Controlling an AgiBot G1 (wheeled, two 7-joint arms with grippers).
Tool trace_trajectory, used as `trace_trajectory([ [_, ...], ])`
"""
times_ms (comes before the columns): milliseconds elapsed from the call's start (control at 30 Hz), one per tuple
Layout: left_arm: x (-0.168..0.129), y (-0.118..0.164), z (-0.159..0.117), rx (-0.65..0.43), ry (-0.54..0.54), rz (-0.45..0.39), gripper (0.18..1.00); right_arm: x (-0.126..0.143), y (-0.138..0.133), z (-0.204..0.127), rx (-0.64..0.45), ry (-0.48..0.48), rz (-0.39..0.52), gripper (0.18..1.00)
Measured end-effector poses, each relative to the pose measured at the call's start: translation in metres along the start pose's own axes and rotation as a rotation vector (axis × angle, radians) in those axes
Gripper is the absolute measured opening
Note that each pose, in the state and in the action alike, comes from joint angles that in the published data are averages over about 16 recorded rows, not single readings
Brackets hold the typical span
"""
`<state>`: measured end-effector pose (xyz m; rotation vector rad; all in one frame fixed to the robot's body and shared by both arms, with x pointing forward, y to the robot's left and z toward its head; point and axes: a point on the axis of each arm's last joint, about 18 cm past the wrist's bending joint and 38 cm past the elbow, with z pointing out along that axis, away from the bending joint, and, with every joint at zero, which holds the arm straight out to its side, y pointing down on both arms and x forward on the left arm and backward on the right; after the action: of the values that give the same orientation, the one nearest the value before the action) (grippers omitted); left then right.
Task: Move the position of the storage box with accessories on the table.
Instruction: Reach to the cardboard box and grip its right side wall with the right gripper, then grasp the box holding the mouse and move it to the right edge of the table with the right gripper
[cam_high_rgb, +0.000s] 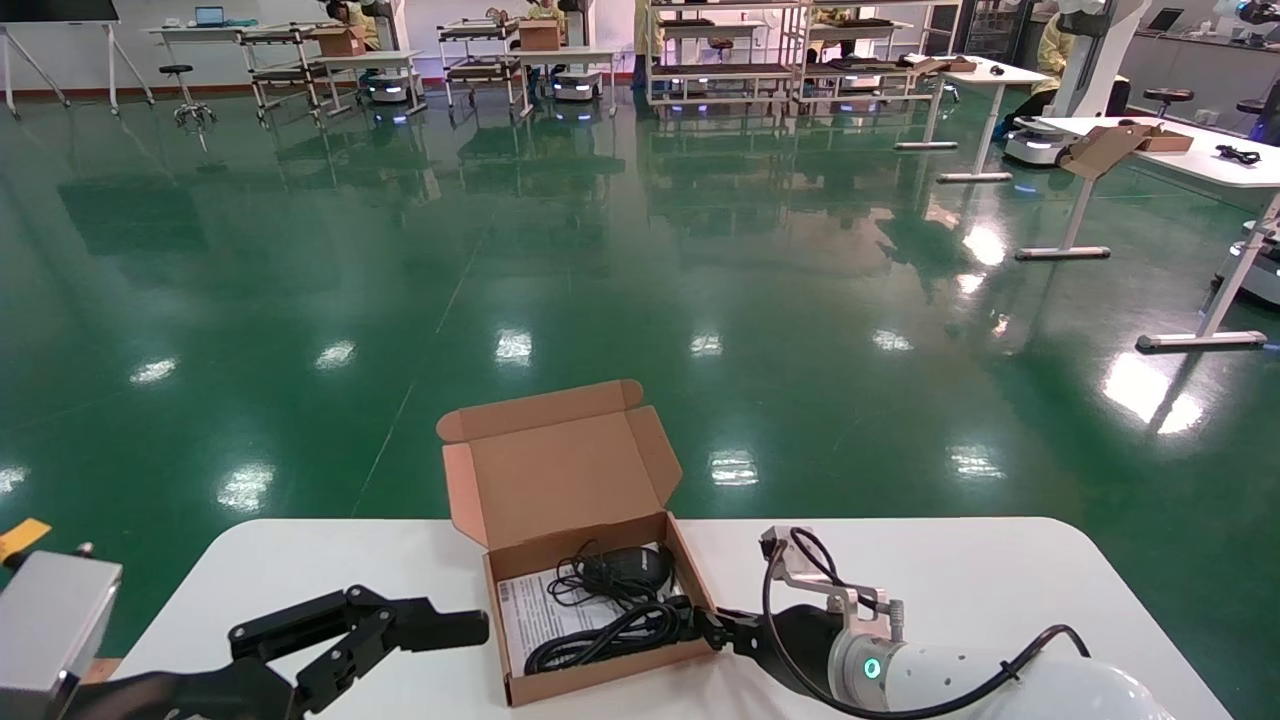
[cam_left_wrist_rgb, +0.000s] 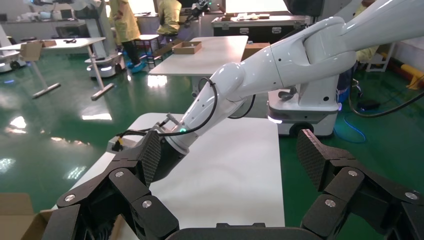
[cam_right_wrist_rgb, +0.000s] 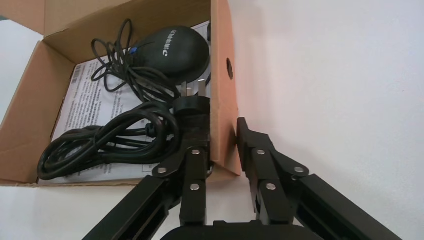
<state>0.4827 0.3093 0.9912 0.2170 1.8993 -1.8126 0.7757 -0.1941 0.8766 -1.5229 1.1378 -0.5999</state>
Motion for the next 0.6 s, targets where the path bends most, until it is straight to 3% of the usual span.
trace_trajectory([
  [200, 0.000, 0.000, 0.000, 0.000, 0.000, 0.000, 1.000, 0.004, 0.000, -0.005, -0.012, -0.011, -0.012, 0.289],
  [600, 0.000, 0.000, 0.000, 0.000, 0.000, 0.000, 1.000, 0.018, -0.017, -0.028, -0.018, -0.049, -0.058, 0.210],
])
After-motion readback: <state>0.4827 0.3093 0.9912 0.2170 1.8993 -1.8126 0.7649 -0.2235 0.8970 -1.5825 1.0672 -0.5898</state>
